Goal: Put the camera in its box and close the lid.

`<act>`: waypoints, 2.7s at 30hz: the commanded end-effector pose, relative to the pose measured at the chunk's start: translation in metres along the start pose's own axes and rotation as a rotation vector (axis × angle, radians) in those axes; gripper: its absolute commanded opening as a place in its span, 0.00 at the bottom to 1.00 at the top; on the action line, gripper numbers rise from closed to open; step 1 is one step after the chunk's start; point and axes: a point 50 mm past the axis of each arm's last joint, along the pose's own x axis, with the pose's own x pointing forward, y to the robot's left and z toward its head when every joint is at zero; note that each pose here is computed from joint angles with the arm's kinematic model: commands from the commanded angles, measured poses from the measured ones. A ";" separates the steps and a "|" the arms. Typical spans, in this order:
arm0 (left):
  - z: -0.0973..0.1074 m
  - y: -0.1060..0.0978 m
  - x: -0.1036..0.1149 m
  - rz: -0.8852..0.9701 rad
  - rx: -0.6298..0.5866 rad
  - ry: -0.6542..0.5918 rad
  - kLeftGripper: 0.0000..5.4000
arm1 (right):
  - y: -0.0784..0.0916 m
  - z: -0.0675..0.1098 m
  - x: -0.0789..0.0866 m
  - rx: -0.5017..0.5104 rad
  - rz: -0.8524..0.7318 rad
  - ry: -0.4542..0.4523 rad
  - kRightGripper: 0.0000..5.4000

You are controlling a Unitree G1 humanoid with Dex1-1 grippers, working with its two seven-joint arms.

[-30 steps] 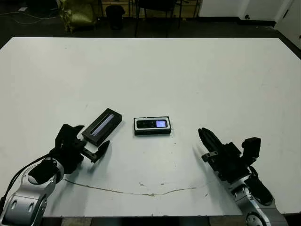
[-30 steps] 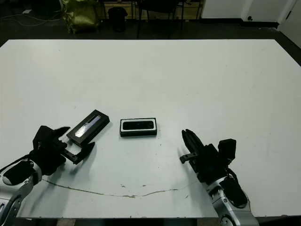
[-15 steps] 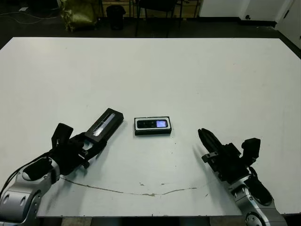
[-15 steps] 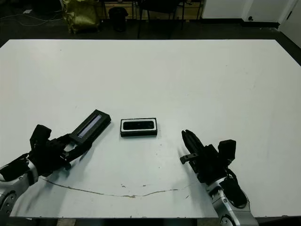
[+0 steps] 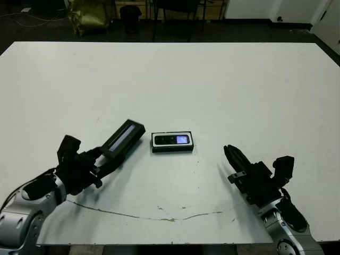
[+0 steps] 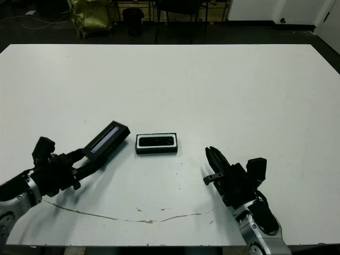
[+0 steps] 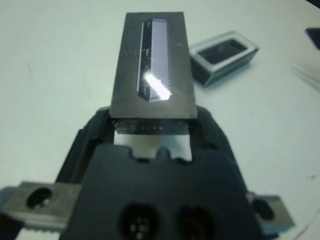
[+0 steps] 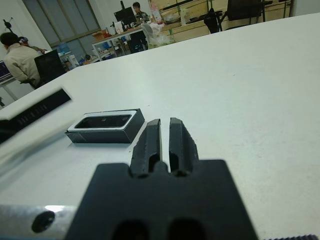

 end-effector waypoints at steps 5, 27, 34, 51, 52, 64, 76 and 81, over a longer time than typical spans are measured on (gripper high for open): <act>0.049 0.011 -0.004 -0.106 0.171 -0.039 0.44 | 0.000 -0.005 -0.004 0.010 -0.034 0.043 0.00; 0.097 0.011 0.061 -0.469 0.541 0.089 0.44 | -0.004 -0.012 -0.003 -0.018 -0.042 0.059 0.00; 0.094 0.004 0.085 -0.543 0.566 0.119 0.44 | -0.004 -0.011 -0.002 -0.011 -0.048 0.060 0.00; 0.080 -0.005 0.111 -0.651 0.597 0.218 0.44 | -0.002 -0.011 -0.003 -0.033 -0.054 0.074 0.00; 0.079 -0.005 0.112 -0.654 0.602 0.224 0.44 | -0.003 -0.012 -0.003 -0.028 -0.050 0.071 0.00; 0.072 -0.008 0.118 -0.691 0.610 0.267 0.44 | -0.003 -0.015 -0.003 0.012 -0.062 0.066 0.00; 0.069 -0.006 0.117 -0.694 0.602 0.301 0.44 | -0.002 -0.013 -0.004 -0.023 -0.065 0.077 0.00; 0.067 -0.004 0.116 -0.690 0.602 0.309 0.44 | -0.002 -0.014 -0.004 -0.006 -0.070 0.065 0.00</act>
